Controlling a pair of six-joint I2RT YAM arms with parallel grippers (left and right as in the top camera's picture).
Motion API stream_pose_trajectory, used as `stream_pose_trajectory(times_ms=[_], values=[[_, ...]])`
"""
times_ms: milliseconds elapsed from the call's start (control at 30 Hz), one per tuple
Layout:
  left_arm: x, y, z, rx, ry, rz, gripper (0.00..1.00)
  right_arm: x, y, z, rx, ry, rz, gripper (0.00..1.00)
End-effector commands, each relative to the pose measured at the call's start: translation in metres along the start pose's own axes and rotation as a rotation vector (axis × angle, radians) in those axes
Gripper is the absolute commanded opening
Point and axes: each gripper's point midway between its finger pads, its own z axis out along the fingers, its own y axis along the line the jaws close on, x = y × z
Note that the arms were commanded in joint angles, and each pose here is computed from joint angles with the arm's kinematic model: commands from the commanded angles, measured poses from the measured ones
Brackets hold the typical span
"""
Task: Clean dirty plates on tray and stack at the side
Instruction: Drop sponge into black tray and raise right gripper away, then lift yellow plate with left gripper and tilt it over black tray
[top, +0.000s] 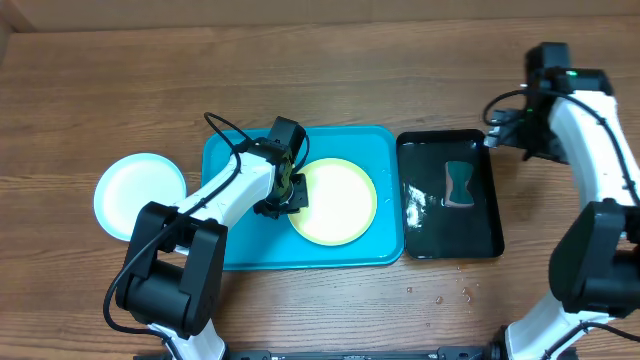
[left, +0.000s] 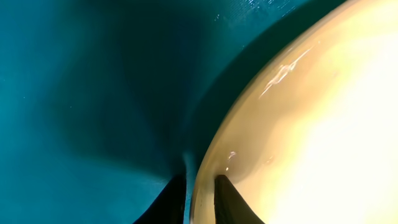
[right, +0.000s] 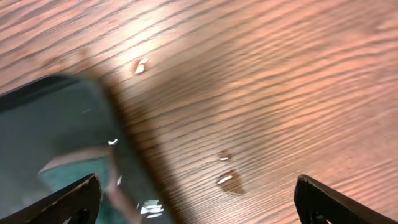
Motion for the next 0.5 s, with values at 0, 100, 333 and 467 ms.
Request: stream_pose_trajectory(times_ms=[0,100,333,467], values=[[0.005,0.003,0.000,-0.008,0.001,0.014,0.15,-0.008,-0.011,-0.007,0.005,-0.032,0.041,1.00],[0.002,0.002,-0.001,-0.003,-0.004,0.012,0.04,-0.009,-0.016,-0.006,0.007,-0.031,0.054,1.00],[-0.016,-0.002,-0.025,0.015,-0.024,0.006,0.04,-0.009,-0.016,-0.006,0.007,-0.031,0.054,1.00],[-0.032,-0.004,-0.046,0.025,-0.048,0.010,0.04,-0.009,-0.016,-0.006,0.007,-0.031,0.054,1.00]])
